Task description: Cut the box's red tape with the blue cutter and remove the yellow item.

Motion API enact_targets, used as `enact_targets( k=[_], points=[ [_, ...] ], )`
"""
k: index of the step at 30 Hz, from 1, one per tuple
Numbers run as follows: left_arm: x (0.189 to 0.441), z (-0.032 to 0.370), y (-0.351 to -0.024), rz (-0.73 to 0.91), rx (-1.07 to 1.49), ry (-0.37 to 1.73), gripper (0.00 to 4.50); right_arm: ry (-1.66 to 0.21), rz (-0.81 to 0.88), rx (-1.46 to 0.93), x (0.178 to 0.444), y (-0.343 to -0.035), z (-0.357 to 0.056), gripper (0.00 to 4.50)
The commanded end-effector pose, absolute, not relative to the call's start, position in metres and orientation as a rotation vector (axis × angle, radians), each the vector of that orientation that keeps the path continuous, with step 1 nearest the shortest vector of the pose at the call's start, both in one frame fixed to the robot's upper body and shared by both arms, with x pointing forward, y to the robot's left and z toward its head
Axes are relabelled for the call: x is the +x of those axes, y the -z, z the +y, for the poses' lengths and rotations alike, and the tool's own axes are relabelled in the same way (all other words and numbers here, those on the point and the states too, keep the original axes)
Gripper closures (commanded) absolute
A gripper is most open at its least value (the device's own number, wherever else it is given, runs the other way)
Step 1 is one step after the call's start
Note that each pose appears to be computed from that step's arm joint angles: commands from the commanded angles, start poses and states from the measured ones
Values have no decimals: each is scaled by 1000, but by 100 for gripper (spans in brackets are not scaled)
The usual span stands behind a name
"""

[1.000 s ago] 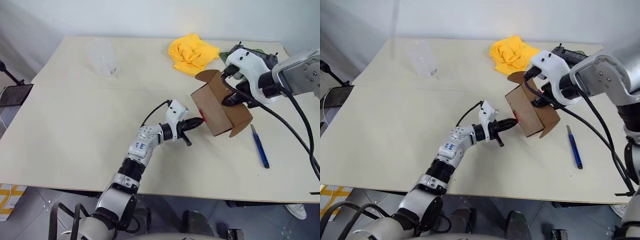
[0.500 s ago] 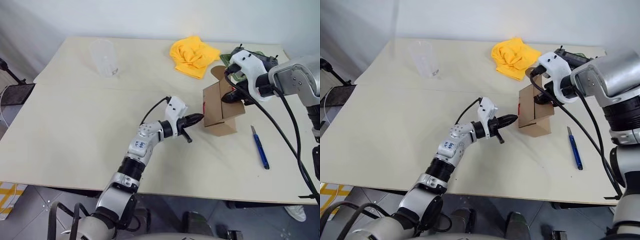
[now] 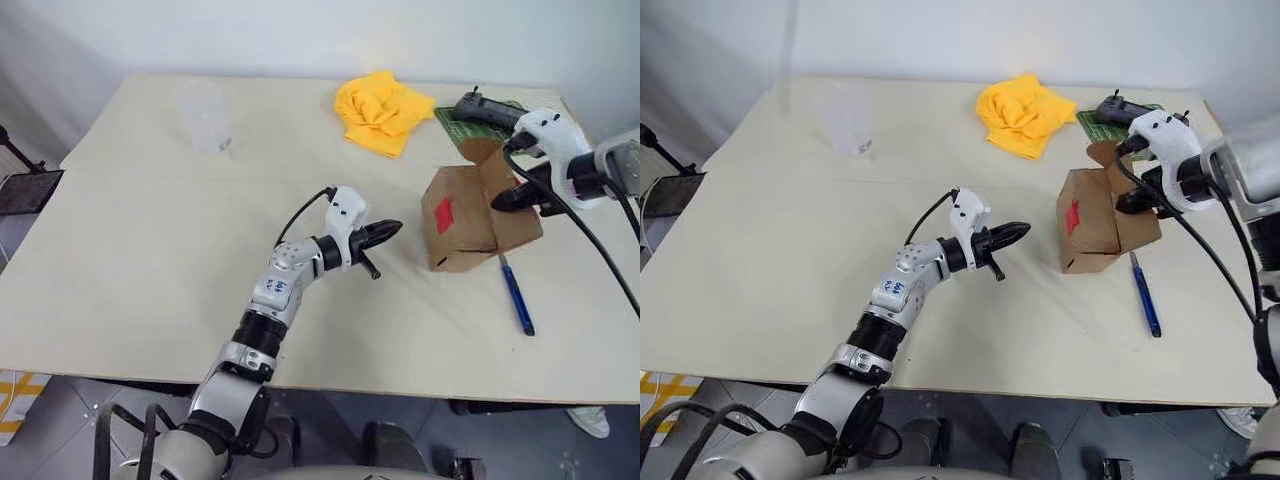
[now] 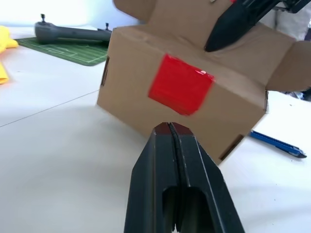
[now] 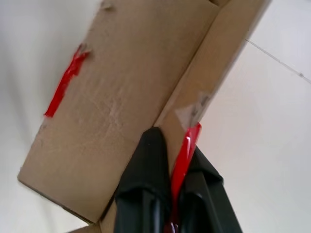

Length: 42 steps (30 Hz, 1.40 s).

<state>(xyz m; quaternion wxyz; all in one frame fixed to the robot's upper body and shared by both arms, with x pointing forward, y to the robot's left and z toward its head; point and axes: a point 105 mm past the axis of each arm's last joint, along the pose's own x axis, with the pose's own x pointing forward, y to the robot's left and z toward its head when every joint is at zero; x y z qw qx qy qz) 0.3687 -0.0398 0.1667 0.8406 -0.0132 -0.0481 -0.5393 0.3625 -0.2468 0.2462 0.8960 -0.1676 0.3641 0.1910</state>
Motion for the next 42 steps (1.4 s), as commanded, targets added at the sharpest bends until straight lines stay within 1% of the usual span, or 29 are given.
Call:
enact_targets(
  k=[1, 5, 12, 16, 22, 26, 32, 36, 42],
  points=[
    [365, -42, -185, -168, 28, 1192, 450, -386, 865, -326, 360, -210, -255, 448],
    [366, -33, -188, -173, 67, 1216, 450, -400, 840, -303, 362, -209, -251, 448],
    [374, -17, -189, -171, 118, 1193, 450, -442, 808, -290, 369, -209, -235, 448],
    [380, -12, -204, -210, 146, 1187, 450, -437, 793, -290, 374, -206, -233, 448],
    [369, -13, -220, -246, 238, 1318, 450, -470, 780, -320, 374, -204, -229, 448],
    [366, -30, -237, -282, 329, 1400, 450, -491, 776, -326, 373, -206, -228, 448],
    [370, -60, -245, -299, 403, 1446, 450, -495, 781, -369, 373, -200, -234, 448],
    [371, -93, -232, -261, 479, 1436, 450, -529, 774, -373, 374, -195, -227, 448],
    [378, -100, -230, -251, 486, 1372, 450, -572, 808, -353, 368, -183, -221, 448]
  ],
)
